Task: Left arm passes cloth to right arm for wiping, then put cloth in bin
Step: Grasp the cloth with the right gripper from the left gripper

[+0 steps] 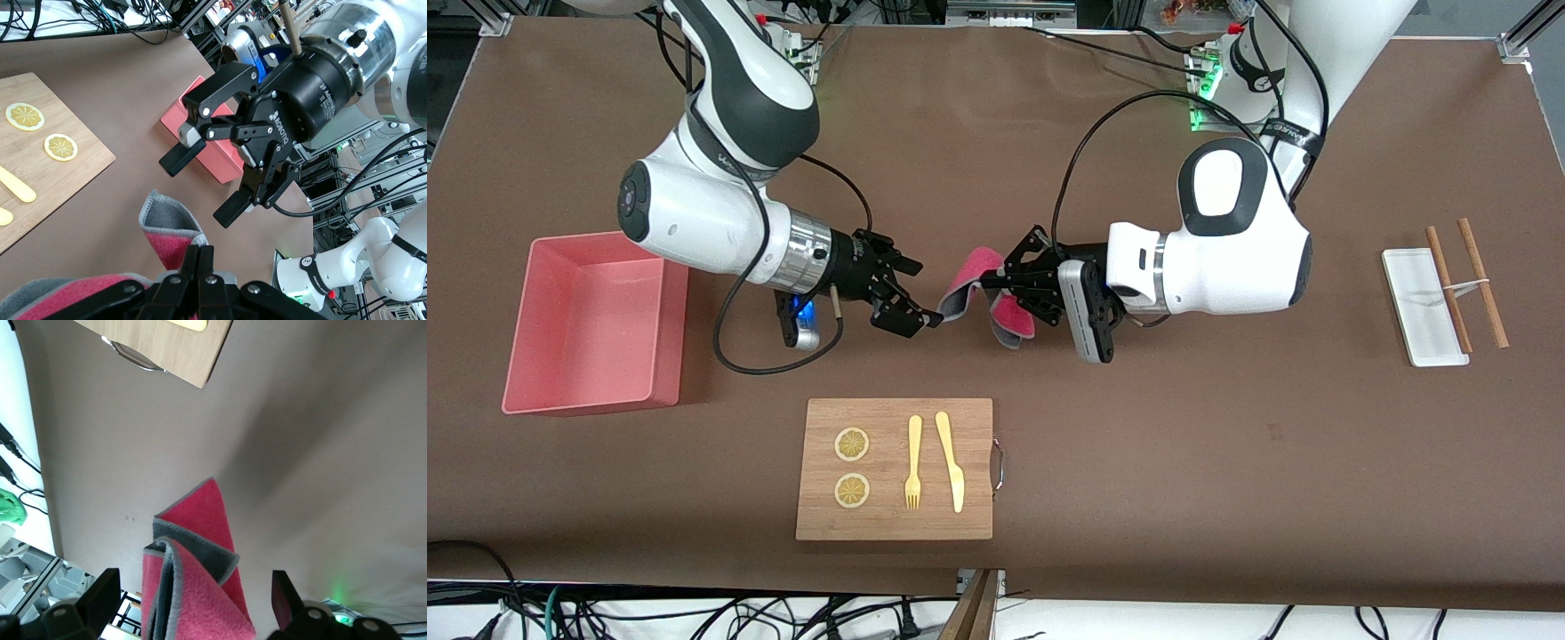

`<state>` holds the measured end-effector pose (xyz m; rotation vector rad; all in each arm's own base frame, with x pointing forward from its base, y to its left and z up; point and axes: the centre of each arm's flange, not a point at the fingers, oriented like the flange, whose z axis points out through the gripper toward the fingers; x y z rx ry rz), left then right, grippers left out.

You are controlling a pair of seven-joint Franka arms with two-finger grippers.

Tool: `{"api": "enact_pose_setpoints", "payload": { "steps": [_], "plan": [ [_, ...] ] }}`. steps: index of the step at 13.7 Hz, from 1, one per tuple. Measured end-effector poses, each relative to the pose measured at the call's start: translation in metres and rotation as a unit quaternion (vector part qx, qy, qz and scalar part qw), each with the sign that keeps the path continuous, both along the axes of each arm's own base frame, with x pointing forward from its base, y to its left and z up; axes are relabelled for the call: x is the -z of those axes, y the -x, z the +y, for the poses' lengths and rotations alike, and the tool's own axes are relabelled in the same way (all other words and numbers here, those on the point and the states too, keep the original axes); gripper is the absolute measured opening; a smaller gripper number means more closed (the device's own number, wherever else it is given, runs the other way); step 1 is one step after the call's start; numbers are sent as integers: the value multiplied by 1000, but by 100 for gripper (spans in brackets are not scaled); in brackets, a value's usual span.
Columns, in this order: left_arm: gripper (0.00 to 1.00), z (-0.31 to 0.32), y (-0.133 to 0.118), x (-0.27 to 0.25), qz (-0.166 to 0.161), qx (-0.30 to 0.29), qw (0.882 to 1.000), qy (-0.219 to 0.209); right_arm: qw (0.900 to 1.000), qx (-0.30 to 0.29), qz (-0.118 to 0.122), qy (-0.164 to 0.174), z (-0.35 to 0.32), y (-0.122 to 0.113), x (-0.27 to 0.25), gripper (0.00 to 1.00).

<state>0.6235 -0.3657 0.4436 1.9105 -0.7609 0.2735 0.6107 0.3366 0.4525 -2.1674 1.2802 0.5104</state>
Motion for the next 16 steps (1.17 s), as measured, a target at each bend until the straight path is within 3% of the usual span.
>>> {"api": "enact_pose_setpoints", "payload": {
  "steps": [7, 15, 16],
  "plan": [
    [3, 0, 0, 1, 0, 0, 1000, 0, 1000, -16, 8, 0, 21, 8, 15, 96],
    [3, 0, 0, 1, 0, -1, 1000, 0, 1000, -22, 8, -2, 28, 11, 20, 3],
    [3, 0, -1, 1, -1, -2, 1000, 0, 1000, -22, 8, -2, 28, 11, 19, 1]
  ]
}}
